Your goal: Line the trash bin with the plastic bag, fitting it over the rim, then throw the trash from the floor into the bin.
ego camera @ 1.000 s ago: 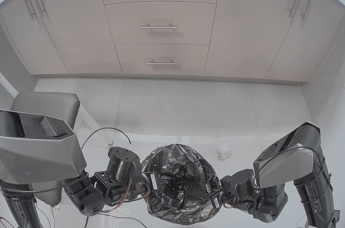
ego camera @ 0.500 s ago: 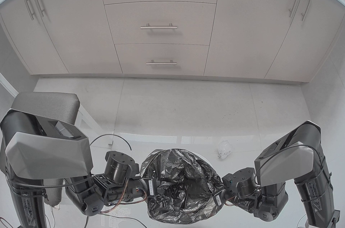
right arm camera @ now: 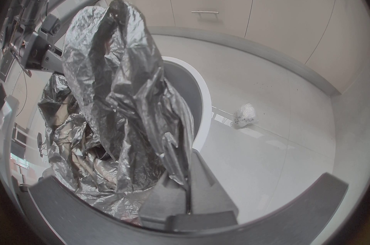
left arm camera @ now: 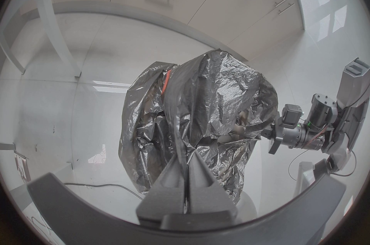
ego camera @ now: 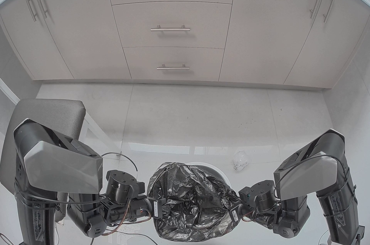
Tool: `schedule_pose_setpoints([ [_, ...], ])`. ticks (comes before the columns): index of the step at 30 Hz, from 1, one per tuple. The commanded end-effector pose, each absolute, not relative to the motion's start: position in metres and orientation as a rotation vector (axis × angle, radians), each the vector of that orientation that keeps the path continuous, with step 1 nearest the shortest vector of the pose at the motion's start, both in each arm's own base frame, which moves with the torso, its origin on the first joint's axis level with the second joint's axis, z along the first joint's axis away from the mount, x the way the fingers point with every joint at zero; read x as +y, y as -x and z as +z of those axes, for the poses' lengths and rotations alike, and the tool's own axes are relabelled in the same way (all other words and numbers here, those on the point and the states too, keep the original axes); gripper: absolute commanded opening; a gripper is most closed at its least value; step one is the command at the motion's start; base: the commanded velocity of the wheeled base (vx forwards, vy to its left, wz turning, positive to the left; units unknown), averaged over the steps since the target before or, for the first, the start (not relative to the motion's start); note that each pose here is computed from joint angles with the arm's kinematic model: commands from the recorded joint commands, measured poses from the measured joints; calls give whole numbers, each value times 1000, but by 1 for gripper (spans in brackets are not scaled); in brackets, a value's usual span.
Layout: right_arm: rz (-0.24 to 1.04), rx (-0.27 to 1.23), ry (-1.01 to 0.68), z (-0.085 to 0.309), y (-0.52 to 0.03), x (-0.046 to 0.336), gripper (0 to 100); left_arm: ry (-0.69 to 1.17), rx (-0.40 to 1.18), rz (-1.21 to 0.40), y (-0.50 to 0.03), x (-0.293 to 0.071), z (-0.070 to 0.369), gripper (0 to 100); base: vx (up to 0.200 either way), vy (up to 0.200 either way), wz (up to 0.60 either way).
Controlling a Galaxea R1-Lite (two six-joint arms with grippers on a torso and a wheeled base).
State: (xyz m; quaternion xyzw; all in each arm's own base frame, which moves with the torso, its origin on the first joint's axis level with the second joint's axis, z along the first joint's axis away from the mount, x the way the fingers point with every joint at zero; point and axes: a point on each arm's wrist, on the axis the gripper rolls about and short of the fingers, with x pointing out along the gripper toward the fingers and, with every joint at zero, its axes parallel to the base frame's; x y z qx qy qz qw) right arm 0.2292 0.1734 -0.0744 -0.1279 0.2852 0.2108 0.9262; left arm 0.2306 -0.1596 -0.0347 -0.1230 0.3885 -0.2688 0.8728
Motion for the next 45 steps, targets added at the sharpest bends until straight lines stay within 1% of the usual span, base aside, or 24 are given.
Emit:
schedule_pose_setpoints([
  [1,525,586,245,-59,-216,171,0,246,845,-566,-222,-158,-41,0,0,0,0],
  [3,570,593,239,-56,-212,172,0,242,852,-576,-218,-159,-40,0,0,0,0],
  [6,588,600,238,-55,-210,171,0,240,853,-595,-211,-162,-38,0,0,0,0],
  [15,590,617,254,-60,-209,169,0,248,867,-630,-200,-170,-38,0,0,0,0],
  [23,595,642,277,-72,-208,172,0,190,884,-641,-197,-170,-46,0,0,0,0],
  [26,581,631,267,-73,-212,173,0,156,874,-635,-201,-167,-51,0,0,0,0],
  [30,560,611,254,-70,-218,173,0,165,852,-614,-209,-164,-54,0,0,0,0],
  [37,452,560,249,-67,-232,171,0,164,802,-587,-226,-159,-58,0,0,0,0],
  [45,415,539,241,-66,-238,170,0,185,768,-580,-235,-159,-57,0,0,0,0],
])
